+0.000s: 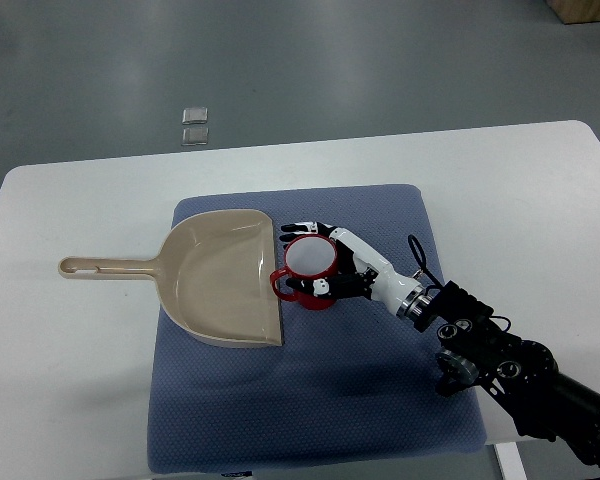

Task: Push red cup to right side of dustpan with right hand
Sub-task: 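Push the red mug with the right hand toward the dustpan, then hold the red mug against the dustpan's edge with the right hand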

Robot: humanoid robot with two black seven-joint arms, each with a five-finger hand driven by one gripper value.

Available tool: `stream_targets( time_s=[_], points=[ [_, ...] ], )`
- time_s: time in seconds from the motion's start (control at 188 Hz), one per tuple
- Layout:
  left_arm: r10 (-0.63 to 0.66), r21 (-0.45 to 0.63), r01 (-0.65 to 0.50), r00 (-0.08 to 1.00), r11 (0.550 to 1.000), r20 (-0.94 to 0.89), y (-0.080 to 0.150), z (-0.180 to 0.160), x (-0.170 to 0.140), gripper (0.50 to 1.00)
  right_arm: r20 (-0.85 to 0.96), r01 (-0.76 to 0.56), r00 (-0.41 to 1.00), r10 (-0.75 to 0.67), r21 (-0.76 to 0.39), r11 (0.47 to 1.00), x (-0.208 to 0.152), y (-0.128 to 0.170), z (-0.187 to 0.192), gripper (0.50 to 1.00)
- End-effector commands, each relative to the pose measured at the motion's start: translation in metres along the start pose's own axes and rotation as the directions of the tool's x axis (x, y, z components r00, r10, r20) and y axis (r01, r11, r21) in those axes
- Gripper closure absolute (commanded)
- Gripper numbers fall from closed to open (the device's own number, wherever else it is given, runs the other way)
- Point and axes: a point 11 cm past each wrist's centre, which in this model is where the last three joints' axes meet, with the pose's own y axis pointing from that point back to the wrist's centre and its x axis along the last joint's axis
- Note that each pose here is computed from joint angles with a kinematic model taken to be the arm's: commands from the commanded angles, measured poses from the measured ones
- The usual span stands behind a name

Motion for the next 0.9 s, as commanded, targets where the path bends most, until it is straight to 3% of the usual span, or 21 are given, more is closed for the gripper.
stream_targets(
  time_s=[0.0, 0.893],
  points=[
    [0.000, 0.000, 0.000, 1.000, 1.000, 0.000, 0.000, 0.000, 0.000, 0.500, 0.002, 0.003, 1.000, -0.003, 0.006, 1.000, -0.001, -0.001, -0.002, 0.709],
    [0.000, 0.000, 0.000, 1.000, 1.000, 0.000, 0.000, 0.000, 0.000, 0.500, -0.021, 0.072, 0.997, -0.072, 0.015, 0.997, -0.024, -0.008, -0.006, 0.707]
  ],
)
